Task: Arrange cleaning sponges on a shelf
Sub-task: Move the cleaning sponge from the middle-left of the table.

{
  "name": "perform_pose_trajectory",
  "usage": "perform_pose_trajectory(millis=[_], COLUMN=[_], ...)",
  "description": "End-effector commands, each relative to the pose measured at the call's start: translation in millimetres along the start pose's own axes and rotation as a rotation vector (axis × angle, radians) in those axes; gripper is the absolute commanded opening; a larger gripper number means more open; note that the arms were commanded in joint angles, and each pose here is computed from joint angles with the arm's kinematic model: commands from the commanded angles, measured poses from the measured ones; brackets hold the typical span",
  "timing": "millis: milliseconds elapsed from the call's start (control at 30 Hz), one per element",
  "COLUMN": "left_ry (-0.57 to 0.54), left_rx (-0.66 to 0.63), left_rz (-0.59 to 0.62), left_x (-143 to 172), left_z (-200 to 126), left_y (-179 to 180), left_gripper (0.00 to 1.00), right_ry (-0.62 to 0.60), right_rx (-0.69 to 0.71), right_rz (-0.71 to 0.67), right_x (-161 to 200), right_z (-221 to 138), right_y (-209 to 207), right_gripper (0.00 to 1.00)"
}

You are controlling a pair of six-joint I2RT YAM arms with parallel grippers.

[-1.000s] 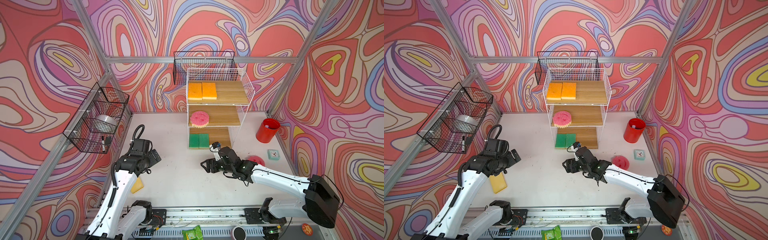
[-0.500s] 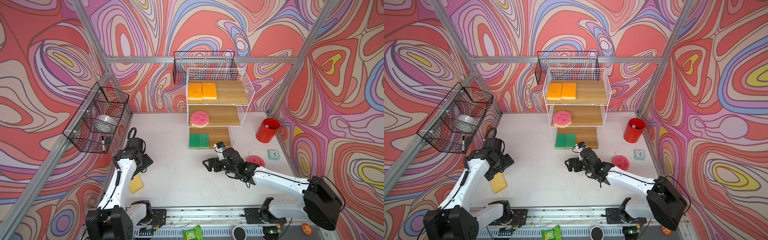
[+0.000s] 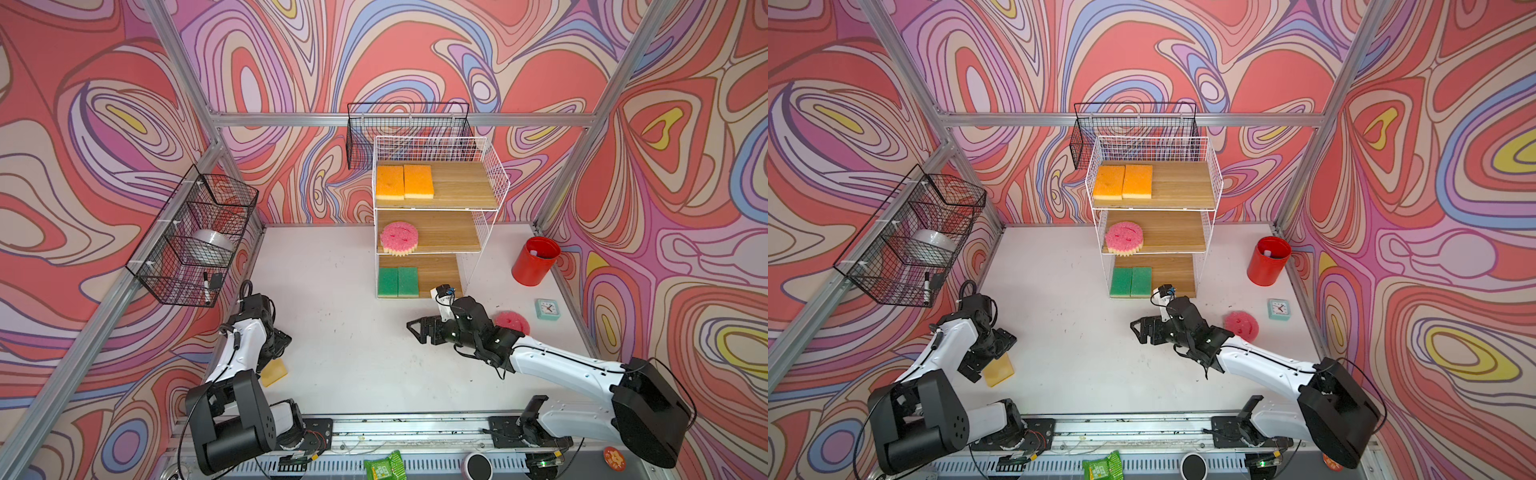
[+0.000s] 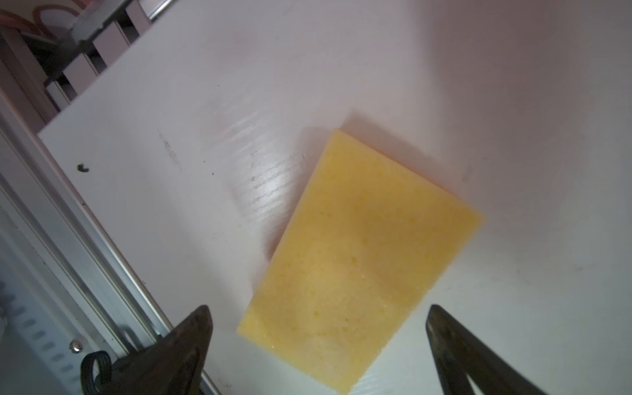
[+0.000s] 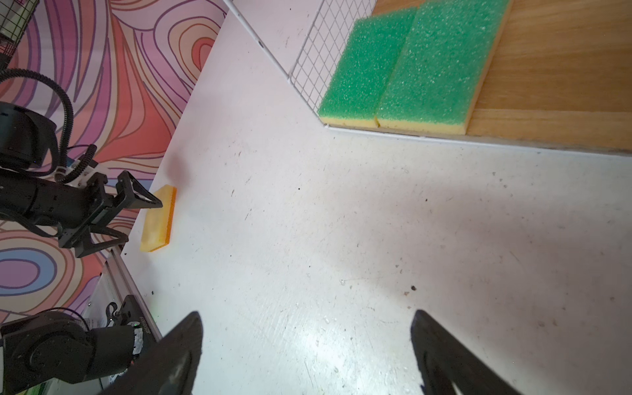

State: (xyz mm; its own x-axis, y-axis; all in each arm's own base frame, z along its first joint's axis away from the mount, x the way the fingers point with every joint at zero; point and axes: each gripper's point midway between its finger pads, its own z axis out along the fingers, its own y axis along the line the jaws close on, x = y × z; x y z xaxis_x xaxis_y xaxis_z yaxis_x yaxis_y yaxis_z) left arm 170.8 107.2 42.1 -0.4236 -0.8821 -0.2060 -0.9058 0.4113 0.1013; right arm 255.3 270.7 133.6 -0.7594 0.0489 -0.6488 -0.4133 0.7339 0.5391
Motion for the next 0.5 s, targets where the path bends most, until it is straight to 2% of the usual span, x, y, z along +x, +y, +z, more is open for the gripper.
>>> perform_pose_trajectory(millis=[0, 267, 467], left_ry=[-0.015, 0.002, -0.013], left_rx=[0.042, 0.084, 0.156], left_rz=[-0.055, -0.064, -0.054], left_x=[-9, -10, -13], left_z=[4, 20, 19], left_y=[-7, -19, -31], left_gripper=[0.99, 0.96, 0.89], right_ry=[0.006, 0.015, 0.010], right_rx=[0.002, 0.020, 0.036], right_rz=[0.009, 0.010, 0.010], right_x=[3, 4, 3], right_z=[2, 5, 5], right_y=[-4, -9, -13], right_gripper=[0.98, 0.98, 0.98])
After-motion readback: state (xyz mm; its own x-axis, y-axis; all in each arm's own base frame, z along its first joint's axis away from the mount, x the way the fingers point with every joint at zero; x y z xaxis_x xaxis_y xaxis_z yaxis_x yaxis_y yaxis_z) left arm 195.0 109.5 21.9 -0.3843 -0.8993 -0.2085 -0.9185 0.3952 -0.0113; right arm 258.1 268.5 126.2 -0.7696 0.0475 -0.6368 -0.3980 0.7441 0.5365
